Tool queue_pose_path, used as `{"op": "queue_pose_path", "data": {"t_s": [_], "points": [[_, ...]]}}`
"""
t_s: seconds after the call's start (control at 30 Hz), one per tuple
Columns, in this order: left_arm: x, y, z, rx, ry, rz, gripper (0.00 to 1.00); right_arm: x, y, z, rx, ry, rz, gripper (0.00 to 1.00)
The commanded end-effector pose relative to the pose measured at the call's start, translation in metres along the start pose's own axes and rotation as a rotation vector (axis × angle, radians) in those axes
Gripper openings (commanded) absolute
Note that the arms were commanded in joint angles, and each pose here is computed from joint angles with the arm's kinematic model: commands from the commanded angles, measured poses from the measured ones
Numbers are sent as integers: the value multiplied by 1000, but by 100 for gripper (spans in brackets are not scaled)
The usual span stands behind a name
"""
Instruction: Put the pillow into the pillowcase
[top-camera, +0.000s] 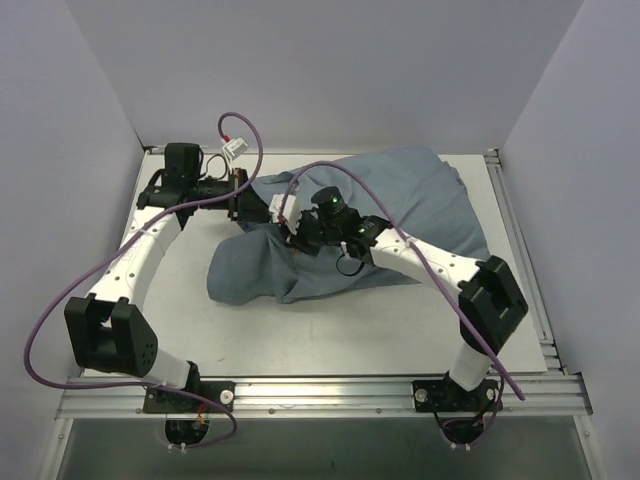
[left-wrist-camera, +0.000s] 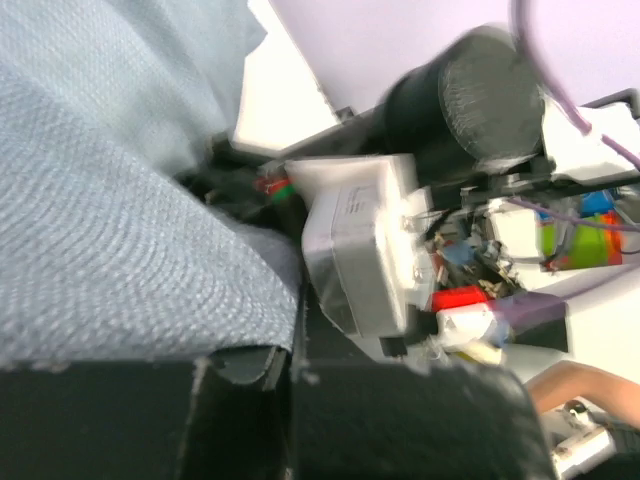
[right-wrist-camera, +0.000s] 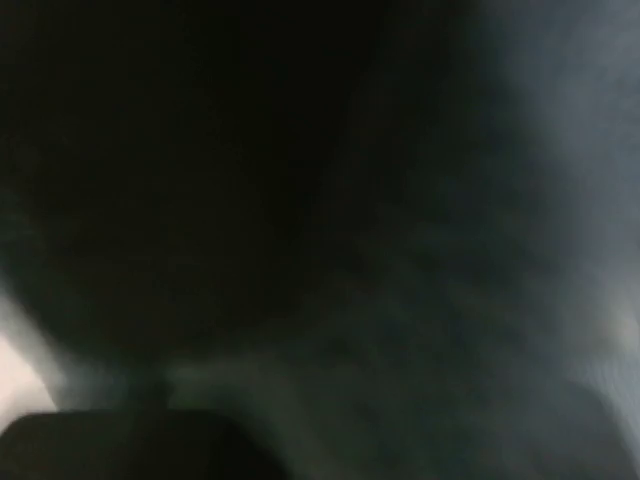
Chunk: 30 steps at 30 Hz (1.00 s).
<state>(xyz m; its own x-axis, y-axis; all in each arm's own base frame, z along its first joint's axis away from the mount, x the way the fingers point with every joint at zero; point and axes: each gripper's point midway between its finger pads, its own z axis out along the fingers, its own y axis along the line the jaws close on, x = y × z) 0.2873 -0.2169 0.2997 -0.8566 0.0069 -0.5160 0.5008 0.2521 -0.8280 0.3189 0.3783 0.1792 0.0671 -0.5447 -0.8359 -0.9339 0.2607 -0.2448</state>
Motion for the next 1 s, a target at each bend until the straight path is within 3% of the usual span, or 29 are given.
{"op": "queue_pose_path", "data": {"t_s": [0.0,0.03,0.1,0.13,0.2,0.23,0.27,0.3,0.33,0.37,0.47,0.5,0.6,0.63,0.77,0.97], "points": [[-31,-58,-17,138,-60,90,0,82,49,26,-155,180,254,0],[-36,-58,-20,139,-83,80,0,89,59,23,-186,202,277,5],[-45,-52,-24,134,-119,58,0,73,61,10,-210,159,331,29],[-47,-46,-24,124,-124,53,0,62,59,1,-215,150,364,50],[-50,-33,-24,99,-152,45,2,20,48,-28,-206,81,438,64],[-51,-29,-23,92,-160,47,7,0,43,-40,-204,45,437,80],[-52,-23,-22,79,-172,57,15,-30,32,-54,-187,-8,412,85],[-54,-15,-23,53,-194,58,36,-44,29,-75,-166,-13,406,86],[-55,-13,-24,44,-201,75,46,-53,27,-86,-153,-20,387,88],[-55,-6,-25,17,-207,90,66,-69,21,-106,-123,-51,355,88],[-61,20,-40,-124,-257,115,82,-54,20,-136,-42,14,304,83],[-65,21,-47,-176,-276,149,84,-45,19,-142,-11,48,295,75],[-66,50,-70,-455,-301,277,85,-35,6,-153,94,85,293,61],[-69,61,-80,-558,-305,334,83,-36,2,-152,106,86,306,51],[-47,89,-106,-868,-233,378,74,-39,1,-120,69,111,487,47],[-20,61,-107,-840,-179,404,65,-45,18,-71,-111,108,678,43]]}}
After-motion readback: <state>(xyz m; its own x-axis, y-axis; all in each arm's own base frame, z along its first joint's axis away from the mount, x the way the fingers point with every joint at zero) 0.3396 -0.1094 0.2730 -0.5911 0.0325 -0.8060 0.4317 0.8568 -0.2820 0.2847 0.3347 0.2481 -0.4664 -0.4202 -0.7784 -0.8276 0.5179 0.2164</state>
